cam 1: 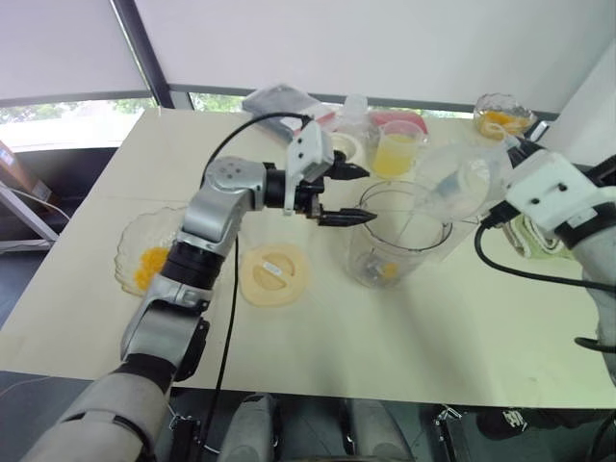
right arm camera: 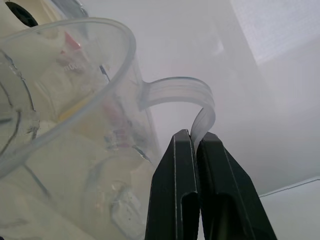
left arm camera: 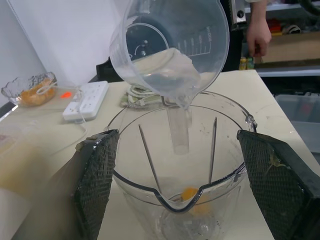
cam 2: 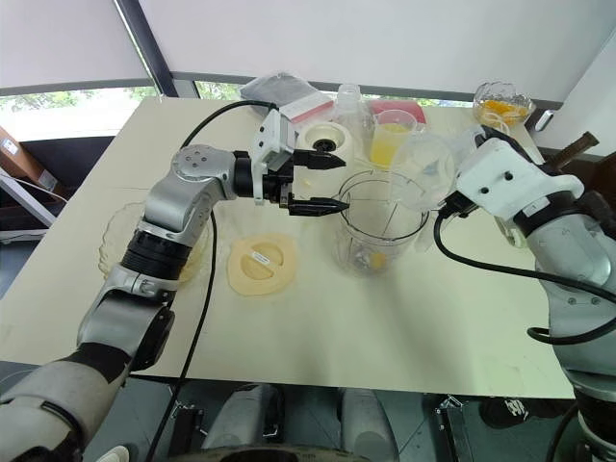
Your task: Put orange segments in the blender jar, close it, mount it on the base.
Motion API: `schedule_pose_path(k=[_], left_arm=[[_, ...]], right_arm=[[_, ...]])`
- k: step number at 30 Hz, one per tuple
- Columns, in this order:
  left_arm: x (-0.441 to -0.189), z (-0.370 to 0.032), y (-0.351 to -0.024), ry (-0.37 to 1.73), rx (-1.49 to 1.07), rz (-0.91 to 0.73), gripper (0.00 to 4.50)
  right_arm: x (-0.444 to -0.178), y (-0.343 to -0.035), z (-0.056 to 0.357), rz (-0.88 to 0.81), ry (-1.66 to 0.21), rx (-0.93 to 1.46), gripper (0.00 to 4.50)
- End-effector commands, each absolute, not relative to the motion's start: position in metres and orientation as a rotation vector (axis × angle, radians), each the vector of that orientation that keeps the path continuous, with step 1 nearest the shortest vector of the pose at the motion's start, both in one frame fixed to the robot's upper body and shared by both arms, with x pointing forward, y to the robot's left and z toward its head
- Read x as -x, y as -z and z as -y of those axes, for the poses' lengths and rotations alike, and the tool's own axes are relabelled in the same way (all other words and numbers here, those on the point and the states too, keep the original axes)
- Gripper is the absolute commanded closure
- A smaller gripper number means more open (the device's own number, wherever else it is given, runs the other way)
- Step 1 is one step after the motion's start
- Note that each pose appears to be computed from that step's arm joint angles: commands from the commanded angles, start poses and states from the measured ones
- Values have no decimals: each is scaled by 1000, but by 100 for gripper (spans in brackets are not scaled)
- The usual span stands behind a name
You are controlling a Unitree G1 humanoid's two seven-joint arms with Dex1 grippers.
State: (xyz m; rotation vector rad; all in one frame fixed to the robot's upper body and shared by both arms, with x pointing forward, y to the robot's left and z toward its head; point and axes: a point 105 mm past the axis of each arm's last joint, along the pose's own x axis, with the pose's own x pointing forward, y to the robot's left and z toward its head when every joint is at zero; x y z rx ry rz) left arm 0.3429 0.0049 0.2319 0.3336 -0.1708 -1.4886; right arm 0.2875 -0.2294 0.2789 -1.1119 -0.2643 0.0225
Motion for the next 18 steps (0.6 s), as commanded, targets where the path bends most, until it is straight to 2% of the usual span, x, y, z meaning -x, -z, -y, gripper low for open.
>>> schedule_pose_path(k=[1, 18], left_arm=[[-337, -1, -243, 1504, -358, 219, 57], [-337, 0, -244, 1508, -362, 221, 57]], right_arm=[[-285, -286, 227, 297, -14, 1152, 444], [-284, -295, 227, 320, 5, 1217, 444]])
